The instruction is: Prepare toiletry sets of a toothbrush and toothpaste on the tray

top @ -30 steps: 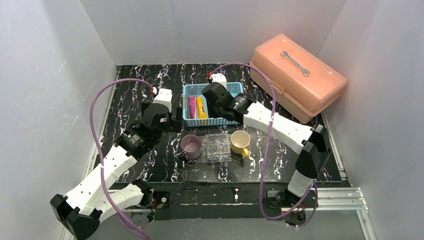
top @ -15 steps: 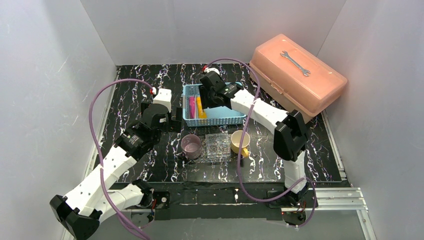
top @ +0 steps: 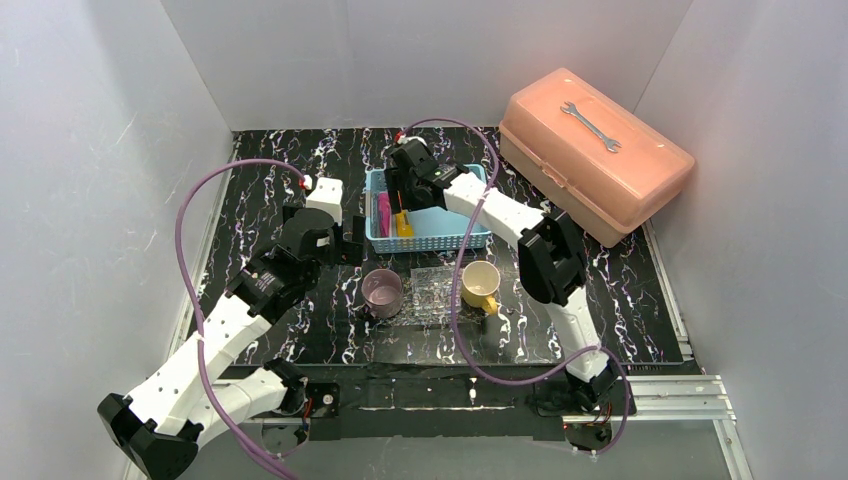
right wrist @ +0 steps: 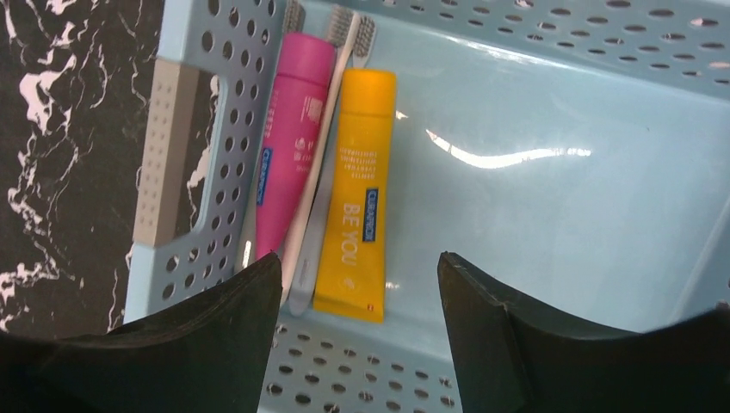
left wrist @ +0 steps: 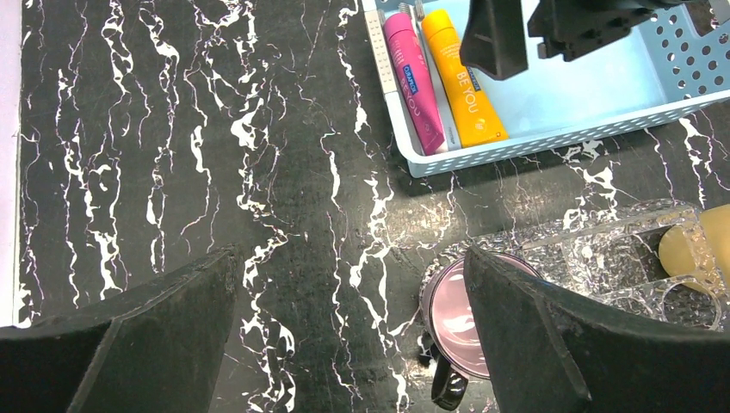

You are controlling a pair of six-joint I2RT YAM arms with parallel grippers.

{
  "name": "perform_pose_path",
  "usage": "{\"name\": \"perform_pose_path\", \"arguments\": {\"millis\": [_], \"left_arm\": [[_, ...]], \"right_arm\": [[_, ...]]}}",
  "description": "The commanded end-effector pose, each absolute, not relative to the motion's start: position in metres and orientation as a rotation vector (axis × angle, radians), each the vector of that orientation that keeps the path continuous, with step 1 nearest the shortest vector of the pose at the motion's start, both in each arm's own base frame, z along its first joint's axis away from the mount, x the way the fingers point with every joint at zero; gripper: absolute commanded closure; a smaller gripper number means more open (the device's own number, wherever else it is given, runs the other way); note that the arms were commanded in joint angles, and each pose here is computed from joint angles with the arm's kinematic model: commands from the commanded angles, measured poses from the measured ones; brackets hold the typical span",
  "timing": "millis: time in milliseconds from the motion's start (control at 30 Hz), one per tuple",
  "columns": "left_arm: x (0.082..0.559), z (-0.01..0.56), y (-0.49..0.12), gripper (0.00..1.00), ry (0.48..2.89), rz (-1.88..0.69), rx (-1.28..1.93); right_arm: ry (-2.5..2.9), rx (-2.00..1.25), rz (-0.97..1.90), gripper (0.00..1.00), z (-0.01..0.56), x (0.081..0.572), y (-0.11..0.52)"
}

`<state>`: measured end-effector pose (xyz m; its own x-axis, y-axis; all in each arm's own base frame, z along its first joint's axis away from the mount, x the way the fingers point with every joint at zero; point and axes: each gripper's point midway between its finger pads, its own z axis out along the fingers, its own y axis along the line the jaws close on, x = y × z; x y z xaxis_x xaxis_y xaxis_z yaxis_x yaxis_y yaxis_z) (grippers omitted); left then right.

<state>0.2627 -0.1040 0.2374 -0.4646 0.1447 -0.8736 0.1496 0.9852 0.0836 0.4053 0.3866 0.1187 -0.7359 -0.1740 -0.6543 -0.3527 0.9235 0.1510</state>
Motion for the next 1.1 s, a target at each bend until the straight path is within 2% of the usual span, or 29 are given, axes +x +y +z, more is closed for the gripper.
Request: {"name": "perform_pose_path", "arguments": {"millis": [0,300,700,1067], "left_arm": [[0.263,0.242,-0.104,0.02,2.034,-0.022,0.193],[0.264,0.240,-0.106,0.02,2.042,-0.023,0.202],[0.264,0.240,-0.105,0.02,2.046,-0.018,0.204],[0.265,0.241,-0.103,0.02,2.042,-0.008,0.199]], "right_arm": [[2.359,-0.355,0.426,0.25,0.125,0.428,0.400],[2.374,-0.321,0.463,0.28,0.107,0.444,0.408],[2.437,-0.328,0.470,0.35,0.072,0.440,0.412],[2.485,-0.329,0.472,0.50,0.047,0.434,0.412]]}}
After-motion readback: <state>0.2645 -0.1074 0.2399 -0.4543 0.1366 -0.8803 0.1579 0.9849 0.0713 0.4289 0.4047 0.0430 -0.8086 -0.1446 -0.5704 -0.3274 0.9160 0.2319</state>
